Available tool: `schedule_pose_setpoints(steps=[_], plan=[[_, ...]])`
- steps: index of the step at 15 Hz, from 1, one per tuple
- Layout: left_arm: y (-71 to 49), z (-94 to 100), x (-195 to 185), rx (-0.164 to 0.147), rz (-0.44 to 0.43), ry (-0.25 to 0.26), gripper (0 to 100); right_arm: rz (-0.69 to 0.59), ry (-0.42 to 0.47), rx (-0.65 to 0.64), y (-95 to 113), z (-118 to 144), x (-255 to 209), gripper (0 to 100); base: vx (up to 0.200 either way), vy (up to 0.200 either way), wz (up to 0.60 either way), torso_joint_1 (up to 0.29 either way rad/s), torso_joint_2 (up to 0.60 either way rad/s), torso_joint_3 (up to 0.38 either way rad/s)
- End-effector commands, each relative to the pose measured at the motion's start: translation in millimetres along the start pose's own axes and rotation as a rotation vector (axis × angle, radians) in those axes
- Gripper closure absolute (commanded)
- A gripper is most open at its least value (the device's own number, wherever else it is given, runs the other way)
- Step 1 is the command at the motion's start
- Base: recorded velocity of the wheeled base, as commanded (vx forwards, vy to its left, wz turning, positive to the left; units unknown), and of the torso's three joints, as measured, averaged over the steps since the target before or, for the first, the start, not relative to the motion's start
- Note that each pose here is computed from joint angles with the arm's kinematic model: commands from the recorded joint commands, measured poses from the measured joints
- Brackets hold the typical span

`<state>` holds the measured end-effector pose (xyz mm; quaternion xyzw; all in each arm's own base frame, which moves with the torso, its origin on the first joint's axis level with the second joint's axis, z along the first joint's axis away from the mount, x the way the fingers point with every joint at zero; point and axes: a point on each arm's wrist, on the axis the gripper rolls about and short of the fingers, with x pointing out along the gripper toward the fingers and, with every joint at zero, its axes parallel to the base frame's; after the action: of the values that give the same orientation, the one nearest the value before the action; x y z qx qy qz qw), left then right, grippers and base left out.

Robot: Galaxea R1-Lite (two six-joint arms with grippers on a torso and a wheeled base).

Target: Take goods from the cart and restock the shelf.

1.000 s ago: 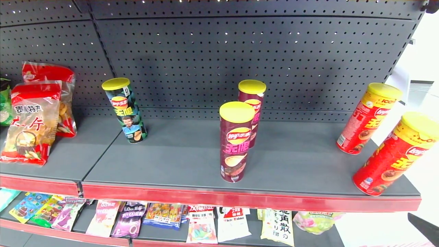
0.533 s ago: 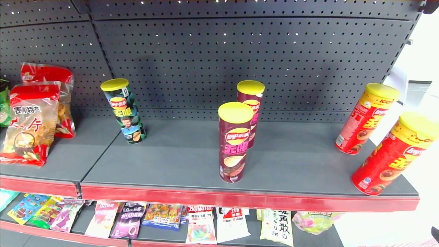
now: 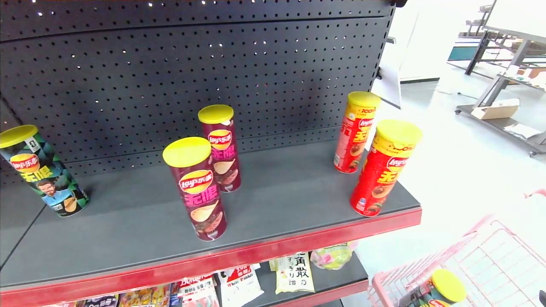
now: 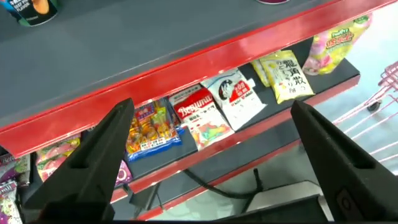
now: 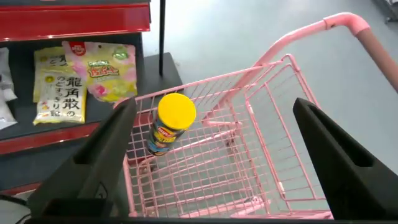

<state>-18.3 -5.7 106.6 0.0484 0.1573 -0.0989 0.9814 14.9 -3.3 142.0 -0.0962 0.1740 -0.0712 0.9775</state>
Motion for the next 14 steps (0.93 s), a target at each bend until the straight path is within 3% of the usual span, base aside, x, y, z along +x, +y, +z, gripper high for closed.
schedule_pose_setpoints(steps=[1,3,6,10,11,13,14], plan=[[2.4,9.7,4.5,-0.008,-0.004,0.033,0,0.004,-0.006,0.006,1.1,-5.2,-0.3,0,0.000,0.000,0.00,0.000,0.00,0.000],[7.8,24.5,18.6,-0.021,-0.008,0.064,0,0.013,-0.077,0.038,3.6,-19.3,-8.3,0,0.000,0.000,0.00,0.000,0.00,0.000],[16.4,45.5,45.1,-0.050,-0.031,0.111,0,0.136,-0.216,0.089,13.3,-60.2,-17.0,0,0.000,0.000,0.00,0.000,0.00,0.000],[22.4,71.2,73.2,-0.067,-0.142,0.184,0,0.143,-0.223,0.097,13.7,-60.9,-17.2,0,0.000,0.000,0.00,0.000,0.00,0.000],[24.3,86.8,89.2,-0.102,-0.167,0.200,0,0.132,-0.226,0.096,13.6,-62.0,-16.7,0,0.000,0.000,0.00,0.000,0.00,0.000],[25.9,99.7,108.2,-0.137,-0.162,0.202,0,0.124,-0.233,0.086,13.5,-61.9,-16.2,0,0.000,0.000,0.00,0.000,0.00,0.000],[27.7,101.9,116.9,-0.140,-0.141,0.201,0,0.123,-0.236,0.071,13.5,-61.7,-16.3,0,0.000,0.000,0.00,0.000,0.00,0.000]])
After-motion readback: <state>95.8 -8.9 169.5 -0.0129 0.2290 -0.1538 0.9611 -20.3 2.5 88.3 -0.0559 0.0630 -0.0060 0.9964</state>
